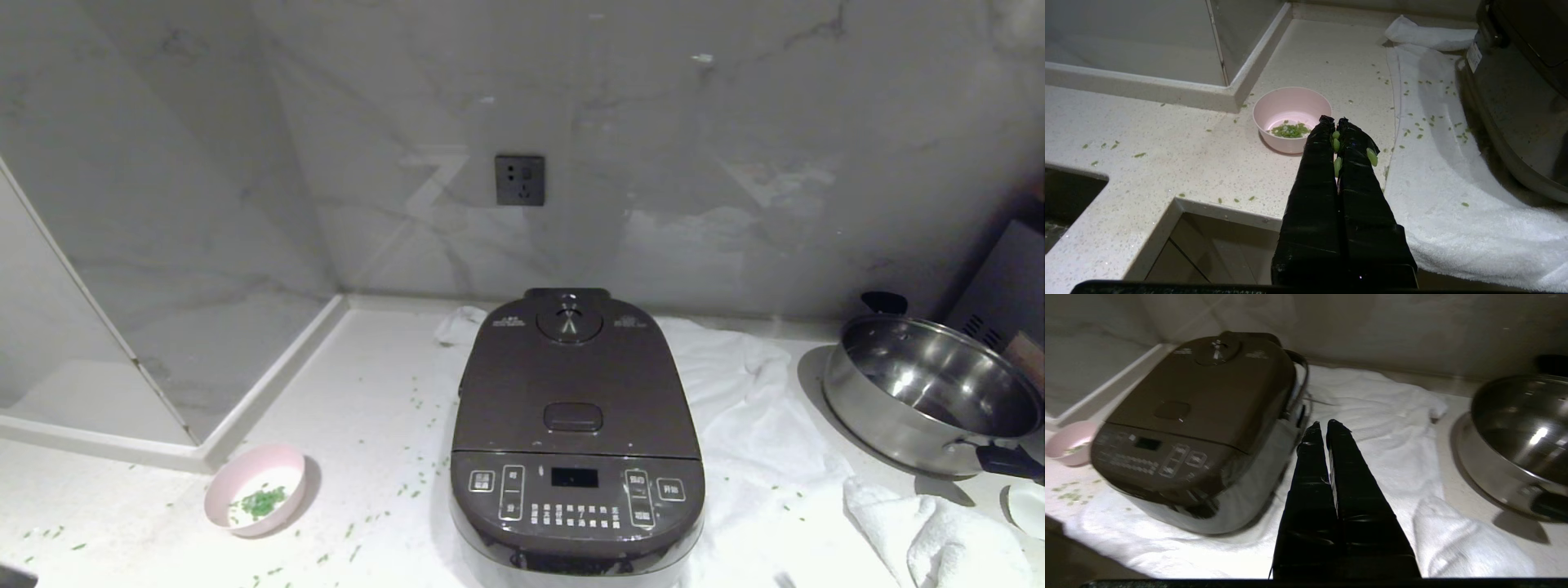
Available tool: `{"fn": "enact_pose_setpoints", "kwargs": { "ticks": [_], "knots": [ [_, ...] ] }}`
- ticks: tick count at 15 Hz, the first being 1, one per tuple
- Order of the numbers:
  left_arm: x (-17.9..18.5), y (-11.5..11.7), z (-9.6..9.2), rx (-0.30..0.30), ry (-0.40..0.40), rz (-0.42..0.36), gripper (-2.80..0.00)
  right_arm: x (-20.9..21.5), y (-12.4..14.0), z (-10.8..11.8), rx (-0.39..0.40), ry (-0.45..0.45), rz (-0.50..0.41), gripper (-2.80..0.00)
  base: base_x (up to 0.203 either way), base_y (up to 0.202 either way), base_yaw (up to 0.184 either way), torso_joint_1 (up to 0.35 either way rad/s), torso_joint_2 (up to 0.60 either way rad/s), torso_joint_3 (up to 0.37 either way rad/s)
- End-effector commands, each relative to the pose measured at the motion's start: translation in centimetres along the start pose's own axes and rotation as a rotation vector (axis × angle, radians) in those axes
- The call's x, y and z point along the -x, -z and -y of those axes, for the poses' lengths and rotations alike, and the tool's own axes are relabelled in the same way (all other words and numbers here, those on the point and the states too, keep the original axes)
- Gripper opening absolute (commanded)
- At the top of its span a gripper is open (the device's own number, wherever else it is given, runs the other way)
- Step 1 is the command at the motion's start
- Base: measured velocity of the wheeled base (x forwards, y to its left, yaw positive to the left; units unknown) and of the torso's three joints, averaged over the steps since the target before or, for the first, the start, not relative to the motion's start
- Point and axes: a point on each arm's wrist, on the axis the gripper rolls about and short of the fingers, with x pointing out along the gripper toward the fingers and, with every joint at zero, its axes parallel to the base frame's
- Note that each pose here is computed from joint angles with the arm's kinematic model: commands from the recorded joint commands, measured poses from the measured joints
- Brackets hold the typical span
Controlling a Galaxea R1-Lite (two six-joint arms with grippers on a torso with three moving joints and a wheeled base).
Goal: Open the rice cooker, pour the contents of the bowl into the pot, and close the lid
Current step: Open the rice cooker
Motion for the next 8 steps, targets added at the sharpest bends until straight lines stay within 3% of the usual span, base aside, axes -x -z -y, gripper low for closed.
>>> {"fn": "enact_pose_setpoints", "kwargs": {
  "ticks": [1, 5, 8],
  "knots": [
    [0.0, 0.0, 0.0, 0.000, 0.000, 0.001, -2.80, -5.2, -2.7, 0.9, -0.051, -0.058, -0.142, -2.80, 0.000, 0.000, 0.000, 0.000, 0.00, 0.000],
    [0.0, 0.0, 0.0, 0.000, 0.000, 0.001, -2.80, -10.2, -4.1, -1.5, -0.151, -0.303, -0.283, -2.80, 0.000, 0.000, 0.000, 0.000, 0.00, 0.000],
    [0.0, 0.0, 0.0, 0.000, 0.000, 0.000, -2.80, -14.2, -4.0, -4.6, -0.179, -0.395, -0.405, -2.80, 0.000, 0.000, 0.000, 0.000, 0.00, 0.000]
  ]
}}
